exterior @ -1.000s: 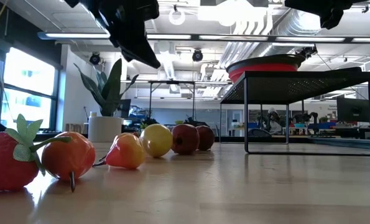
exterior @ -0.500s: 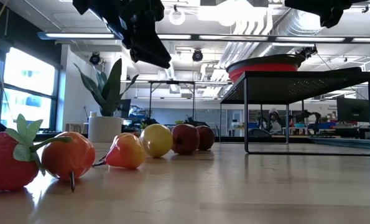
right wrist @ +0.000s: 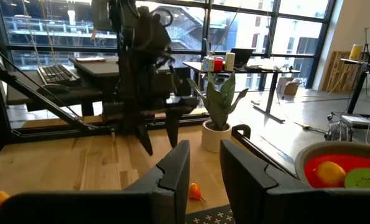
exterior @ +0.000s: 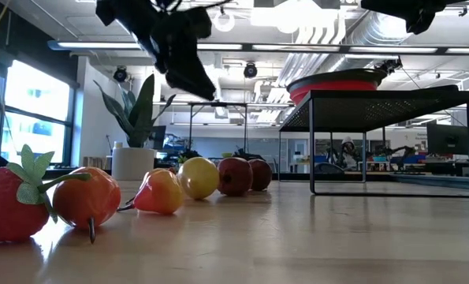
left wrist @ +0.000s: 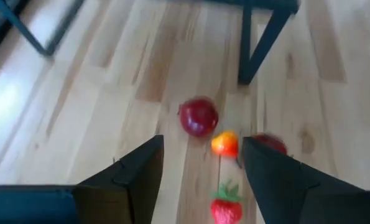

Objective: Pick & Place Fruit
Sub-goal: Put the strawberry into the strainer bowl on the shelf

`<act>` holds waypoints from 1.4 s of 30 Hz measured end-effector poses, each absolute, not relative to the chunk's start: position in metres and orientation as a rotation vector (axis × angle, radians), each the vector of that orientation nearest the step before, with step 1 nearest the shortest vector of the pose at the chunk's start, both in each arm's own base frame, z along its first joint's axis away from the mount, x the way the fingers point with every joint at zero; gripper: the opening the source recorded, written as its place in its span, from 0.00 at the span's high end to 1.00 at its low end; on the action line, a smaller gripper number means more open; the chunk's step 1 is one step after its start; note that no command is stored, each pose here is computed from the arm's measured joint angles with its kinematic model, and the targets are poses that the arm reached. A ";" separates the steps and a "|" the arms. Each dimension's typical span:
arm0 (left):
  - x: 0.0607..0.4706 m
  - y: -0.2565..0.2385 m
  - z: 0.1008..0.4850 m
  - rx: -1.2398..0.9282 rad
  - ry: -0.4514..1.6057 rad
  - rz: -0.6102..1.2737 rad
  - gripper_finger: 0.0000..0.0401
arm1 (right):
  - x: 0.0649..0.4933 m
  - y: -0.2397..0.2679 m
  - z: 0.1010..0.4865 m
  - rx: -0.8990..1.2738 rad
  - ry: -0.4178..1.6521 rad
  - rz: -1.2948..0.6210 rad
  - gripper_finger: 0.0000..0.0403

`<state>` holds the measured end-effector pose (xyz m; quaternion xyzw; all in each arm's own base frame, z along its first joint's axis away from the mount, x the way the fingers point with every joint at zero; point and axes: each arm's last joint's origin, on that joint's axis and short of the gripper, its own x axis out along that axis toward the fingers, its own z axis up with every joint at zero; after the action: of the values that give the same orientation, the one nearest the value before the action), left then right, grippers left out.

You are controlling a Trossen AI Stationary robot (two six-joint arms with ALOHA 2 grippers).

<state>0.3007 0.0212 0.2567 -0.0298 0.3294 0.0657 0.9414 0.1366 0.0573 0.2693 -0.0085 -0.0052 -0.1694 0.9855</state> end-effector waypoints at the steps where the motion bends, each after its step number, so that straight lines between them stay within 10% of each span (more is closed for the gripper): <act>1: 0.303 0.021 0.253 -0.059 0.679 0.132 0.47 | 0.137 0.057 0.269 -0.017 -0.010 -0.340 0.80; 42: 0.340 0.001 0.163 -0.201 0.943 0.053 0.47 | 0.137 0.057 0.265 -0.041 0.028 -0.337 0.80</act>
<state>0.3399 0.0007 0.1629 -0.0968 0.4534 0.0255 0.8857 0.1366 0.0574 0.2647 -0.0206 0.0141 -0.1677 0.9855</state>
